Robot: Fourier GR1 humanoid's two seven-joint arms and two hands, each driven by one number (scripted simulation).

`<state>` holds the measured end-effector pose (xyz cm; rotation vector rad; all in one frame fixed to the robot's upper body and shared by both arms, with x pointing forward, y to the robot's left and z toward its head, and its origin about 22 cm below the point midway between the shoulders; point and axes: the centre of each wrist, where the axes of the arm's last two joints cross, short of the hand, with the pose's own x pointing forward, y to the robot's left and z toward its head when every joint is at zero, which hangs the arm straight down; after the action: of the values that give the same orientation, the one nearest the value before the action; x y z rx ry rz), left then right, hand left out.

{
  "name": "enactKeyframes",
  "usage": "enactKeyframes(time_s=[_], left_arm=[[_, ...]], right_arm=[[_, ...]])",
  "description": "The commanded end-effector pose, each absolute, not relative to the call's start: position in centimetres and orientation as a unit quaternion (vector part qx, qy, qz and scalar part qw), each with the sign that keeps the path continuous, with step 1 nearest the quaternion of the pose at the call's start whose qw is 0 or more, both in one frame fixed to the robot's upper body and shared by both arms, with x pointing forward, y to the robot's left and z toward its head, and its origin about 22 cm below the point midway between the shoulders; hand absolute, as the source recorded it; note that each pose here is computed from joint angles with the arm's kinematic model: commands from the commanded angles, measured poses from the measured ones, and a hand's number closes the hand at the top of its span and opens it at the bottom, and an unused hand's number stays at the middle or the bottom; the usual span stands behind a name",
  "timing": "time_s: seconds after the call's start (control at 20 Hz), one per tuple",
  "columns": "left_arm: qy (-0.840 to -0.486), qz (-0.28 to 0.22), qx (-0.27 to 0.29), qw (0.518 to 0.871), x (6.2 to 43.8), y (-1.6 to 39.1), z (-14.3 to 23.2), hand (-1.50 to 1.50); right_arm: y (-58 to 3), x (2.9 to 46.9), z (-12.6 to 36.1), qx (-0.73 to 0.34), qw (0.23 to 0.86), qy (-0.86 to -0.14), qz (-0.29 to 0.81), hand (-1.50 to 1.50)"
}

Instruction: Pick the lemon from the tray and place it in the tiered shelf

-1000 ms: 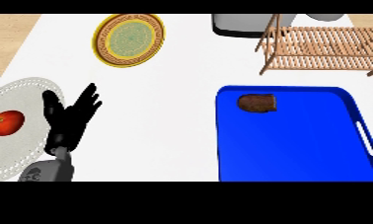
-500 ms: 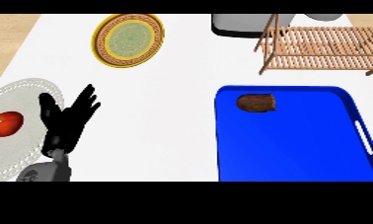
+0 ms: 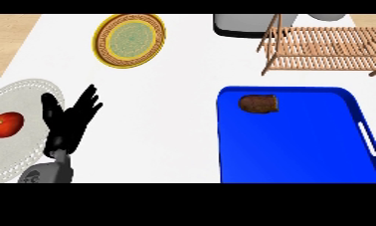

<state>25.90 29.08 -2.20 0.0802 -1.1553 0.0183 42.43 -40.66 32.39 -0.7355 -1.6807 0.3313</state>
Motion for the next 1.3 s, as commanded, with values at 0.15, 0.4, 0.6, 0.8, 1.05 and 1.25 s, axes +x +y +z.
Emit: enactKeyframes(time_s=[0.15,0.4,0.6,0.8,1.05,1.25], left_arm=[[-0.534,0.007,0.037,0.844,25.3,28.6,-2.2,0.0],[-0.533,0.01,0.033,0.845,24.2,30.4,-2.4,0.0],[-0.531,0.005,0.035,0.846,25.6,29.2,-2.8,0.0],[-0.53,0.009,0.033,0.847,24.9,28.7,-3.3,0.0],[-0.542,0.012,0.03,0.84,25.0,27.4,-2.7,0.0],[-0.542,0.017,0.028,0.84,26.0,29.6,-2.7,0.0]], right_arm=[[-42.5,41.2,34.9,-0.217,0.607,-0.763,0.036,-1.5],[-44.4,39.8,35.8,-0.223,0.596,-0.769,-0.065,-1.5],[-46.9,38.3,35.5,-0.295,0.574,-0.757,-0.103,-1.5],[-50.0,35.3,37.1,-0.317,0.568,-0.738,-0.179,-1.5],[-55.2,30.4,36.4,-0.292,0.576,-0.731,-0.223,-1.5],[-56.4,28.7,37.2,-0.272,0.585,-0.735,-0.209,-1.5]])
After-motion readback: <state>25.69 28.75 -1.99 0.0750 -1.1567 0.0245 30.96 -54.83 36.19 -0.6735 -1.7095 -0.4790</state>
